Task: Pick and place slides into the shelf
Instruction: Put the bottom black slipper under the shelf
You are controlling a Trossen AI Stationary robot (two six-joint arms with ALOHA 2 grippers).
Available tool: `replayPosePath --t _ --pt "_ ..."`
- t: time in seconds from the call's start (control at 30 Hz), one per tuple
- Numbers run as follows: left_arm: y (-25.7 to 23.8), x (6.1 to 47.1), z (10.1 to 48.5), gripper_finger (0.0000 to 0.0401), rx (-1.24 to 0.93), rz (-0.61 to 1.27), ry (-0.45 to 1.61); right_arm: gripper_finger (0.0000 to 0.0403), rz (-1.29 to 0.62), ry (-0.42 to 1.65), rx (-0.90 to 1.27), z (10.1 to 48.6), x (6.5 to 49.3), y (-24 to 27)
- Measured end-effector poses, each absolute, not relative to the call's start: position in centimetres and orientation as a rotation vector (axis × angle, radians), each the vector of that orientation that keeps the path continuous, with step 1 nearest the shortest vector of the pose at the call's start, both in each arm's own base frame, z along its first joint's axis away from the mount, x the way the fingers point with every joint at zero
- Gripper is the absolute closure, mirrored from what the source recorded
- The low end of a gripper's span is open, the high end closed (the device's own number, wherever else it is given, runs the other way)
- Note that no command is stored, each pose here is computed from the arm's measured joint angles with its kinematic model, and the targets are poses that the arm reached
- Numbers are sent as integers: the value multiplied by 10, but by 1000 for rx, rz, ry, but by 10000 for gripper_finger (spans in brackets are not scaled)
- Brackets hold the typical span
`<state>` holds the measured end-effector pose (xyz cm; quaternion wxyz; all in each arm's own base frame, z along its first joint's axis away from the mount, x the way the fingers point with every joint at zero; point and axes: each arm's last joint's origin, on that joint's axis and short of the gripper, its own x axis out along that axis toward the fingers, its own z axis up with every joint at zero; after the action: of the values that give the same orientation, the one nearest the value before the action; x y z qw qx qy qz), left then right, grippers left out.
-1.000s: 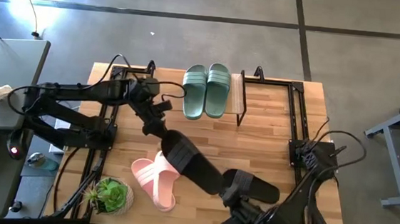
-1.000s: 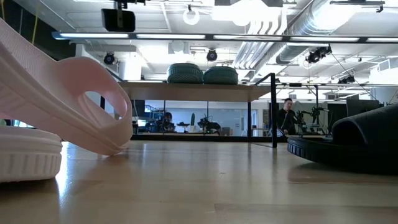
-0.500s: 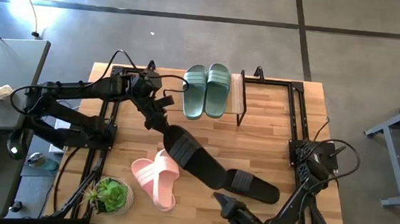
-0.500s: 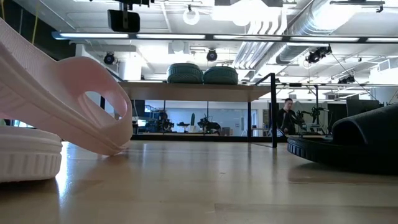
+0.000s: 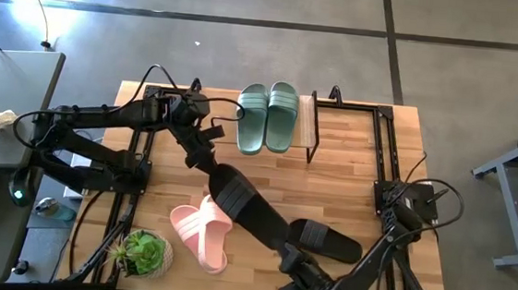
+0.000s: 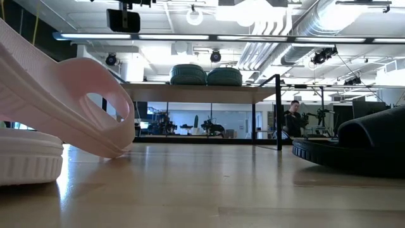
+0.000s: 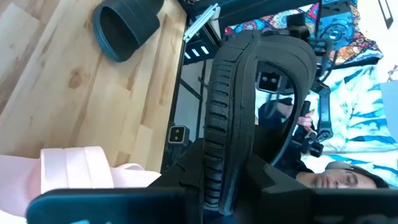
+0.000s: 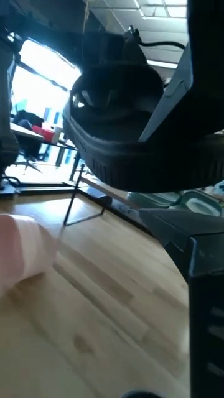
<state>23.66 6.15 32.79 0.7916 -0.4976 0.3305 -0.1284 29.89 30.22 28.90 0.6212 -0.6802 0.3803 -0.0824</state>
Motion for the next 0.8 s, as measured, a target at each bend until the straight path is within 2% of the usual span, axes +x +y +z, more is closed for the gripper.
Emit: replayPosePath --t 0.23,0.4,0.53,0.73,0.8 --pt "57 238 328 372 -1067 -298 725 244 -253 877 -1625 281 306 294" --pt "57 237 328 362 -1067 -299 727 249 -295 857 -1644 281 308 291" --pt "57 237 328 362 -1052 -305 724 283 -304 851 -1633 282 308 291" --pt "57 237 328 342 -997 -326 712 364 -336 827 -1607 282 308 291" --pt "57 237 328 326 -969 -336 701 366 -335 827 -1606 282 308 291"
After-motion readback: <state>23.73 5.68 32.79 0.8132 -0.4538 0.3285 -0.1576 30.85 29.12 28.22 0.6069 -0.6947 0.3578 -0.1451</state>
